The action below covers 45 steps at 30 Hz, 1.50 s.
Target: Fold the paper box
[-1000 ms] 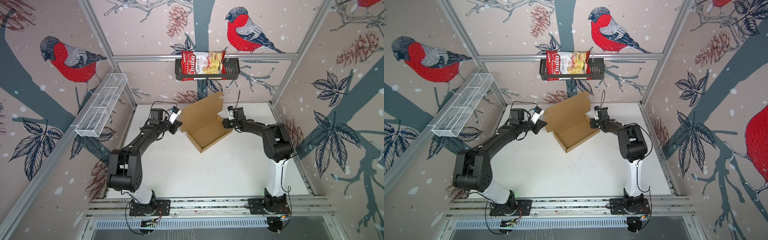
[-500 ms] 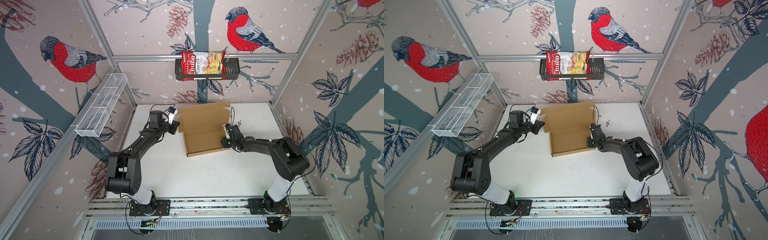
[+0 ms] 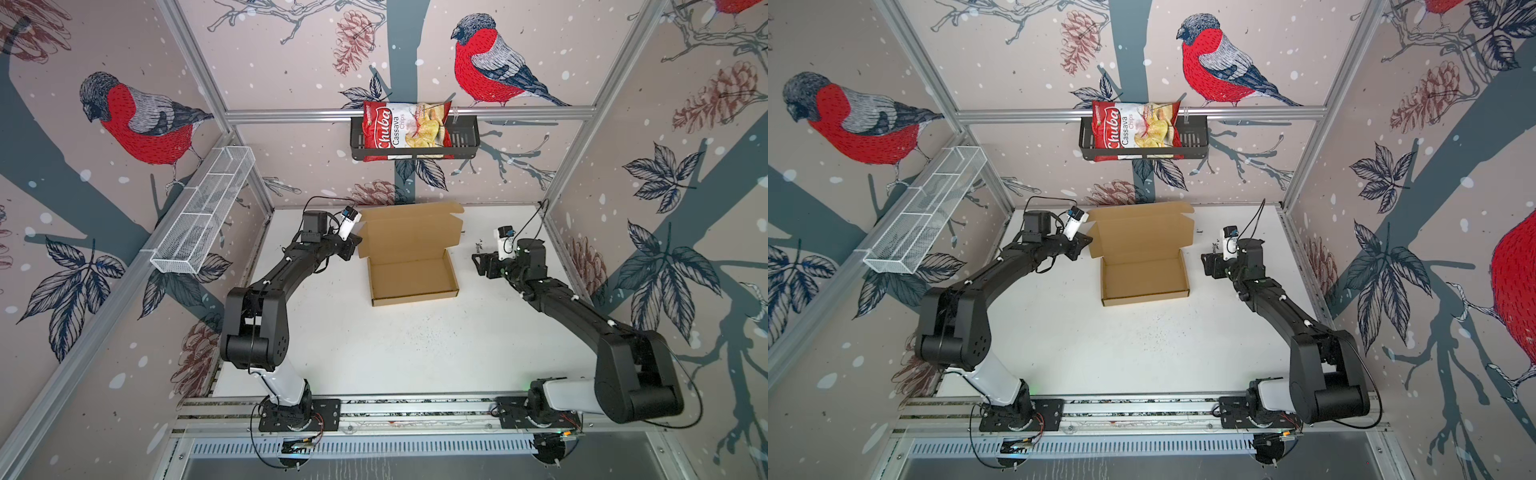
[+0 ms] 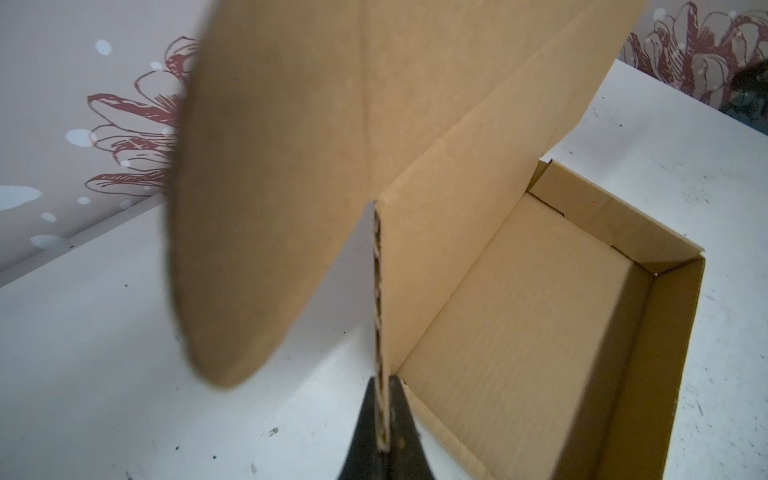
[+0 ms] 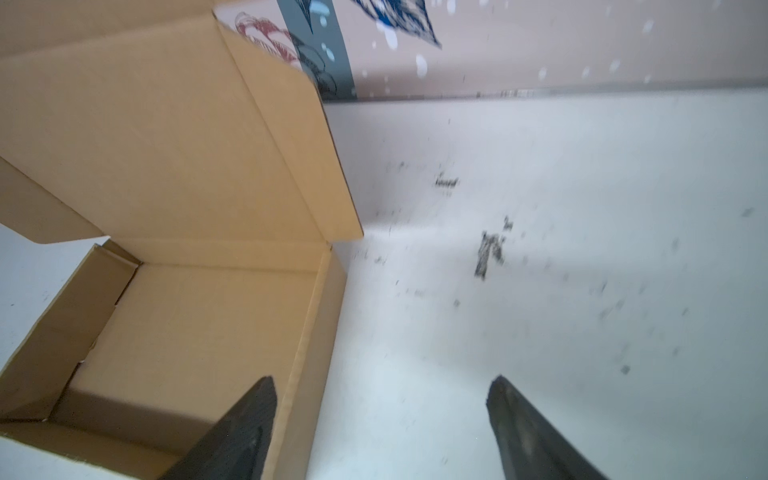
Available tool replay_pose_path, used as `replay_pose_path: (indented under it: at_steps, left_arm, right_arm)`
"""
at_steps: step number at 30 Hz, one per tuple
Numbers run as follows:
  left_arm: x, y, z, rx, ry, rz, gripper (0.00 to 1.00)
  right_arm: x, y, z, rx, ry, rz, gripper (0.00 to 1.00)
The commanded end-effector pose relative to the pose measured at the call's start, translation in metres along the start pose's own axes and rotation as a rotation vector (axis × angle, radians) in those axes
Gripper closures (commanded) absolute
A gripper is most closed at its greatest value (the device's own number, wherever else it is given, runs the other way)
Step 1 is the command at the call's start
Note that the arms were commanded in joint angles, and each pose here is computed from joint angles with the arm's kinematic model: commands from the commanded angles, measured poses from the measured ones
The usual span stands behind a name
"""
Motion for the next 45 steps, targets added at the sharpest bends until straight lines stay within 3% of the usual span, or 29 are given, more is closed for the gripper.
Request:
replay_pose_path:
  at_steps: [1, 7, 13, 15, 20, 26, 32, 38, 45]
  left_arm:
    - [-0.013, -0.008, -0.005, -0.081, 0.064, -0.022, 1.00]
    - [-0.009, -0.005, -0.008, -0.076, 0.045, -0.041, 1.00]
    - [-0.007, -0.002, -0.009, -0.060, 0.048, -0.048, 1.00]
    - [-0.006, -0.001, -0.010, -0.057, 0.042, -0.042, 1.00]
    - [0.001, 0.003, -0.013, -0.014, 0.017, -0.009, 1.00]
    - [0.011, -0.011, -0.012, 0.033, -0.067, 0.065, 1.00]
    - [0.009, -0.016, -0.001, 0.101, -0.134, 0.175, 1.00]
    - [0.011, -0.041, 0.012, 0.082, -0.294, 0.268, 1.00]
    - [-0.004, -0.070, 0.010, 0.040, -0.310, 0.313, 1.00]
  right_arm:
    - [0.041, -0.004, -0.017, 0.046, -0.084, 0.190, 0.19]
    - [0.061, -0.008, -0.063, 0.097, -0.084, 0.301, 0.21]
    - [0.059, 0.013, -0.090, 0.313, -0.023, 0.410, 0.29]
    - [0.053, 0.017, -0.095, 0.342, -0.008, 0.422, 0.37]
    - [0.043, 0.022, -0.092, 0.351, -0.008, 0.395, 0.74]
    - [0.048, 0.029, -0.078, 0.250, -0.074, 0.336, 0.90]
    - [0.039, 0.039, -0.062, 0.097, -0.099, 0.274, 0.98]
    - [0.036, 0.063, -0.032, 0.017, -0.228, 0.159, 0.96]
    - [0.010, 0.080, -0.020, -0.052, -0.236, 0.084, 0.96]
Point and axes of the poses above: each gripper's point midway between its finger pads, its own z axis back along the fingers, its own y axis along the line the jaws close on, x = y × z, the point moved 3 cm from there along z, back along the fingers, and after that the axes turned 3 degrees about z, right-handed, at the moved point
